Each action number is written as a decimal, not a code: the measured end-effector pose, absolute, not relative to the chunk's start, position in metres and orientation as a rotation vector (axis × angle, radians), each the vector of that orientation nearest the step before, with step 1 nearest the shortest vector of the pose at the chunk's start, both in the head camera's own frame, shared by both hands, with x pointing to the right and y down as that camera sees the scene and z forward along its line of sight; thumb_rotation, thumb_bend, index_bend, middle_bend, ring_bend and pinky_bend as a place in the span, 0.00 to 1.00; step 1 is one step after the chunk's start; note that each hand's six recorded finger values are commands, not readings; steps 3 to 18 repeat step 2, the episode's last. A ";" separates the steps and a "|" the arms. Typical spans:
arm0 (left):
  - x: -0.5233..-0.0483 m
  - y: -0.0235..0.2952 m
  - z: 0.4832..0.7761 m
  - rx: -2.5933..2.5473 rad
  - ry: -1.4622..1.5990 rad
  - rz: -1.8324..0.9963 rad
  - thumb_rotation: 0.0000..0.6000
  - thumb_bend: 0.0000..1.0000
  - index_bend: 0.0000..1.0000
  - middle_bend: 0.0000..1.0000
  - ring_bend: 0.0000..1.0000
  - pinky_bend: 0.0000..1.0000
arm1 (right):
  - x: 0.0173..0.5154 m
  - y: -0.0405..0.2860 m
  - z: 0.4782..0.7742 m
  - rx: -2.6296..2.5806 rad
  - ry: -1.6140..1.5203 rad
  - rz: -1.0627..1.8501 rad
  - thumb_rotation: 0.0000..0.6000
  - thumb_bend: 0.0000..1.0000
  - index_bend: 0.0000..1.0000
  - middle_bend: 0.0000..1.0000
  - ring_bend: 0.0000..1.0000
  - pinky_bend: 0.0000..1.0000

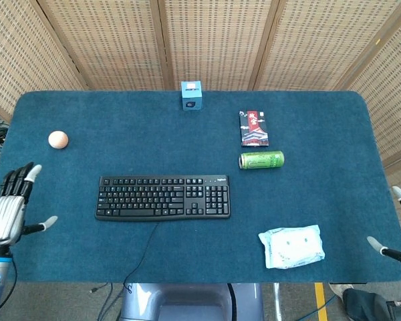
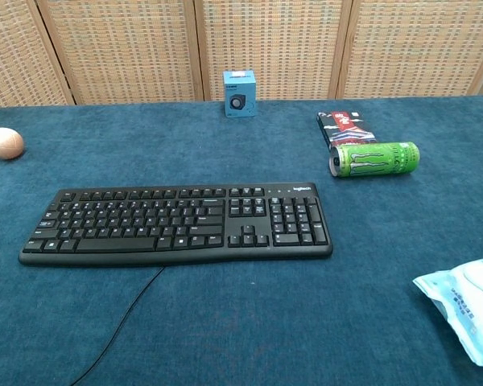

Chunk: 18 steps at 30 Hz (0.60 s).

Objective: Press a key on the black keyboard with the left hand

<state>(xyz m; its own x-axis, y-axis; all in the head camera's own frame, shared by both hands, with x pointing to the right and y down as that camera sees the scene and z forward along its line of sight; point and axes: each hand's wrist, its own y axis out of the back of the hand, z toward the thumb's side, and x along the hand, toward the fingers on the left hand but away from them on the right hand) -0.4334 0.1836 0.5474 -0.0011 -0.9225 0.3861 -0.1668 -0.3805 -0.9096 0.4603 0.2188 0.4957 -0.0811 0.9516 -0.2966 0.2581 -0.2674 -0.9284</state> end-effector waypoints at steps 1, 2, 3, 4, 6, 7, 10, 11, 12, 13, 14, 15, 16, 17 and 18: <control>-0.437 0.186 0.546 -1.599 1.149 -1.449 1.00 0.00 0.00 0.00 0.00 0.00 | 0.461 0.219 0.496 -1.554 -1.334 1.392 1.00 0.00 0.01 0.00 0.00 0.00; -0.439 0.187 0.546 -1.595 1.151 -1.451 1.00 0.00 0.00 0.00 0.00 0.00 | 0.461 0.219 0.497 -1.553 -1.334 1.396 1.00 0.00 0.01 0.00 0.00 0.00; -0.439 0.187 0.546 -1.595 1.151 -1.451 1.00 0.00 0.00 0.00 0.00 0.00 | 0.461 0.219 0.497 -1.553 -1.334 1.396 1.00 0.00 0.01 0.00 0.00 0.00; -0.439 0.187 0.546 -1.595 1.151 -1.451 1.00 0.00 0.00 0.00 0.00 0.00 | 0.461 0.219 0.497 -1.553 -1.334 1.396 1.00 0.00 0.01 0.00 0.00 0.00; -0.439 0.187 0.546 -1.595 1.151 -1.451 1.00 0.00 0.00 0.00 0.00 0.00 | 0.461 0.219 0.497 -1.553 -1.334 1.396 1.00 0.00 0.01 0.00 0.00 0.00; -0.439 0.187 0.546 -1.595 1.151 -1.451 1.00 0.00 0.00 0.00 0.00 0.00 | 0.461 0.219 0.497 -1.553 -1.334 1.396 1.00 0.00 0.01 0.00 0.00 0.00; -0.439 0.187 0.546 -1.595 1.151 -1.451 1.00 0.00 0.00 0.00 0.00 0.00 | 0.461 0.219 0.497 -1.553 -1.334 1.396 1.00 0.00 0.01 0.00 0.00 0.00; -0.439 0.187 0.546 -1.595 1.151 -1.451 1.00 0.00 0.00 0.00 0.00 0.00 | 0.461 0.219 0.497 -1.553 -1.334 1.396 1.00 0.00 0.01 0.00 0.00 0.00; -0.439 0.187 0.546 -1.595 1.151 -1.451 1.00 0.00 0.00 0.00 0.00 0.00 | 0.461 0.219 0.497 -1.553 -1.334 1.396 1.00 0.00 0.01 0.00 0.00 0.00; -0.439 0.187 0.546 -1.595 1.151 -1.451 1.00 0.00 0.00 0.00 0.00 0.00 | 0.461 0.219 0.497 -1.553 -1.334 1.396 1.00 0.00 0.01 0.00 0.00 0.00; -0.439 0.187 0.546 -1.595 1.151 -1.451 1.00 0.00 0.00 0.00 0.00 0.00 | 0.461 0.219 0.497 -1.553 -1.334 1.396 1.00 0.00 0.01 0.00 0.00 0.00; -0.439 0.187 0.546 -1.595 1.151 -1.451 1.00 0.00 0.00 0.00 0.00 0.00 | 0.461 0.219 0.497 -1.553 -1.334 1.396 1.00 0.00 0.01 0.00 0.00 0.00; -0.439 0.187 0.546 -1.595 1.151 -1.451 1.00 0.00 0.00 0.00 0.00 0.00 | 0.461 0.219 0.497 -1.553 -1.334 1.396 1.00 0.00 0.01 0.00 0.00 0.00; -0.439 0.187 0.546 -1.595 1.151 -1.451 1.00 0.00 0.00 0.00 0.00 0.00 | 0.461 0.219 0.497 -1.553 -1.334 1.396 1.00 0.00 0.01 0.00 0.00 0.00; -0.439 0.187 0.546 -1.595 1.151 -1.451 1.00 0.00 0.00 0.00 0.00 0.00 | 0.461 0.219 0.497 -1.553 -1.334 1.396 1.00 0.00 0.01 0.00 0.00 0.00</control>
